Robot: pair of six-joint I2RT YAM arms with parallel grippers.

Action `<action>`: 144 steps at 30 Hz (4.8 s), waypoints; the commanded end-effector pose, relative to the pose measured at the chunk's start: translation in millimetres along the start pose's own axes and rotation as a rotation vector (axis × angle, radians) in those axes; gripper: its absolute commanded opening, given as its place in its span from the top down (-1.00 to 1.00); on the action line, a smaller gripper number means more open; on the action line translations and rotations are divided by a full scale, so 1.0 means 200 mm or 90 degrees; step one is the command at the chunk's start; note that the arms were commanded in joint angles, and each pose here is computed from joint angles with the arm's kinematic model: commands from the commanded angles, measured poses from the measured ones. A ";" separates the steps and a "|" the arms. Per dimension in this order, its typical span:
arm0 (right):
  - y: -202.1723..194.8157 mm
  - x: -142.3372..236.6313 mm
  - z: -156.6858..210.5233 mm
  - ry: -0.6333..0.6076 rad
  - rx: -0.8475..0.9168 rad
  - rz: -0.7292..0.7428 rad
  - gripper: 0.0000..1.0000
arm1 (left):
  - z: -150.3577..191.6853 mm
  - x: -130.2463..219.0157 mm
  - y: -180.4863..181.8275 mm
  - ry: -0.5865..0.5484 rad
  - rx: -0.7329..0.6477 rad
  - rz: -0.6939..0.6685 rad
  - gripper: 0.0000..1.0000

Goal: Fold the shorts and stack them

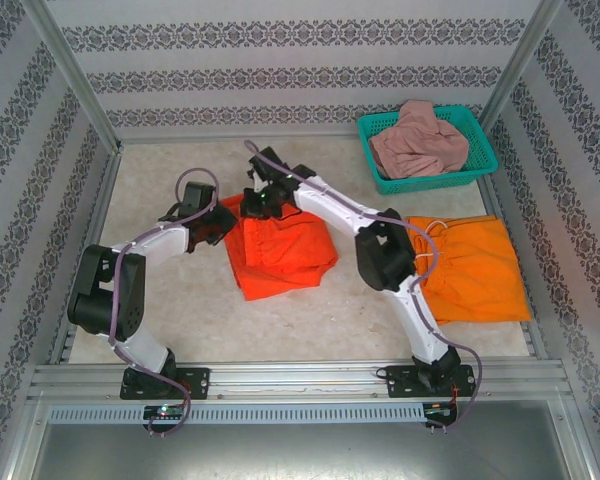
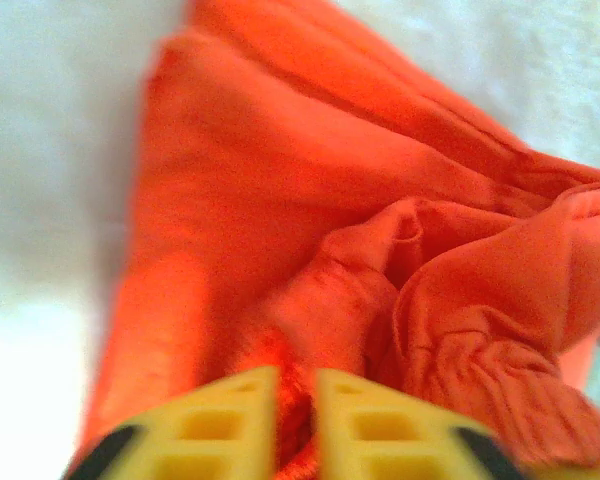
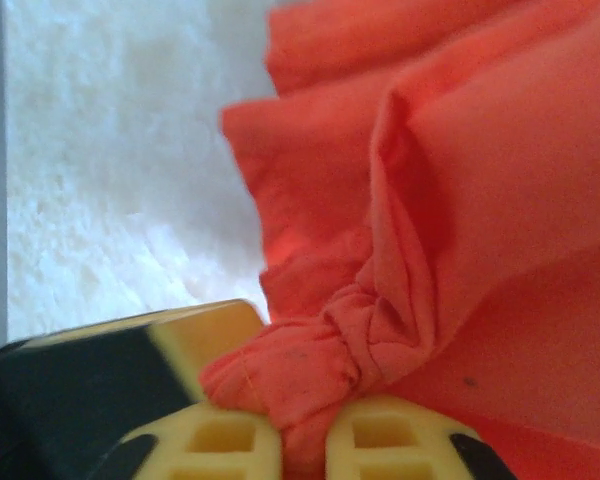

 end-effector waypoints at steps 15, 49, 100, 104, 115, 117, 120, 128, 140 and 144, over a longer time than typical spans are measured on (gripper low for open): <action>-0.06 0.49 -0.11 -0.108 -0.089 -0.132 -0.62 | -0.10 0.41 -0.18 -0.102 -0.014 0.154 -0.65; -0.57 0.81 0.36 -0.146 -0.008 0.080 -0.95 | 0.32 0.24 -0.37 0.047 -0.093 0.188 -0.90; -0.81 1.03 0.22 -0.039 0.115 0.505 1.00 | 0.35 0.37 -0.25 -0.055 -0.151 0.168 -1.00; -0.83 1.15 0.23 -0.023 0.133 0.582 1.00 | 0.35 0.37 -0.25 -0.057 -0.147 0.170 -1.00; -0.89 1.42 0.26 -0.025 0.142 0.707 1.00 | 0.35 0.36 -0.25 -0.054 -0.144 0.179 -1.00; -0.90 1.48 0.27 -0.025 0.143 0.727 1.00 | 0.35 0.36 -0.25 -0.055 -0.144 0.180 -1.00; -0.90 1.56 0.28 -0.029 0.143 0.750 1.00 | 0.35 0.35 -0.25 -0.054 -0.143 0.184 -1.00; -0.94 1.72 0.33 -0.030 0.125 0.791 1.00 | 0.35 0.34 -0.26 -0.047 -0.136 0.192 -1.00; -0.94 1.93 0.36 -0.078 0.102 0.833 1.00 | 0.34 0.33 -0.25 -0.049 -0.129 0.193 -1.00; -0.96 2.01 0.37 -0.092 0.086 0.850 1.00 | 0.34 0.34 -0.24 -0.051 -0.128 0.194 -1.00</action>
Point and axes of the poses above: each hand's point on the last joint's axis, 136 mm out from that joint toward the fingers, its own x axis back along the fingers, its own y axis along the line the jaws close on, z = x × y, the point moved 7 cm from there along x, back along the fingers, and after that the axes turned 5 degrees about -x, right-handed, at the moved point
